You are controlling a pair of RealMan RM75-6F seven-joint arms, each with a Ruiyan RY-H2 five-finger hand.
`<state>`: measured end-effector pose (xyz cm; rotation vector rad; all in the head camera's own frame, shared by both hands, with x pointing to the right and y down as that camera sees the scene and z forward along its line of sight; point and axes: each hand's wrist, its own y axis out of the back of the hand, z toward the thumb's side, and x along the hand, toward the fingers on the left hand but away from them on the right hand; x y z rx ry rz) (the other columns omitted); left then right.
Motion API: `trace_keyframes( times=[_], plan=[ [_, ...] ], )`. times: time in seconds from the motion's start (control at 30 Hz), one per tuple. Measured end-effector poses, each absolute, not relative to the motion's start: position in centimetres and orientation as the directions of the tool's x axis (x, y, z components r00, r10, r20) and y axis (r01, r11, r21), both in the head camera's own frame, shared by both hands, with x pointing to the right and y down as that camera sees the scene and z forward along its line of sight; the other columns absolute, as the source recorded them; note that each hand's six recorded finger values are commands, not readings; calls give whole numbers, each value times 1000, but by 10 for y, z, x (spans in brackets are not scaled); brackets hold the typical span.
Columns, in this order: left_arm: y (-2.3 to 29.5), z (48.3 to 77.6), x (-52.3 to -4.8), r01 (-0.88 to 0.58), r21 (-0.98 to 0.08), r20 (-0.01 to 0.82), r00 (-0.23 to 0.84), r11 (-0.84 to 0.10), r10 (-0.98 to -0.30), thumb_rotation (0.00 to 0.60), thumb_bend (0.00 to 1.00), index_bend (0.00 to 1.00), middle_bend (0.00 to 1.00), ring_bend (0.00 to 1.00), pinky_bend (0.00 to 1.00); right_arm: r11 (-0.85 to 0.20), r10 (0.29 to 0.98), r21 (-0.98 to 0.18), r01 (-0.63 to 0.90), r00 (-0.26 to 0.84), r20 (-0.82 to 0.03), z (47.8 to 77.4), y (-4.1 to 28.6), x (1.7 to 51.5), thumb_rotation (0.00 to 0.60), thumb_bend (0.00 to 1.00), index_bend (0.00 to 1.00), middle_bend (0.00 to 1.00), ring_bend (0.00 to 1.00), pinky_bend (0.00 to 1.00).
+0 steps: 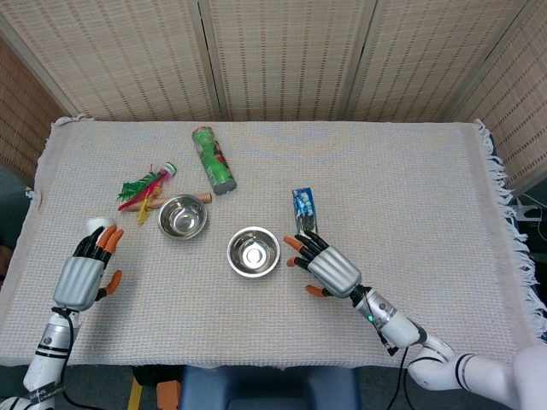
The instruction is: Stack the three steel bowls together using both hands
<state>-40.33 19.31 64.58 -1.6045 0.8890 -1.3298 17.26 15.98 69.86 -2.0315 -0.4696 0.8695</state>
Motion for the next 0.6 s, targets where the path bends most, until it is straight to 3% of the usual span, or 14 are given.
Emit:
trace_keyframes(
  times=[0.43, 0.6],
  plan=[
    [189, 634, -421, -15, -930, 360, 145, -366, -922, 600, 405, 0, 13, 0, 163, -574, 576, -819, -16, 702, -418, 733, 145, 120, 600, 273, 370, 0, 0, 0],
    [187, 629, -427, -15, -934, 353, 132, -358, -926, 600, 405, 0, 13, 0, 163, -585, 565, -811, -20, 708, -425, 745, 145, 103, 600, 347, 471, 0, 0, 0]
  ],
)
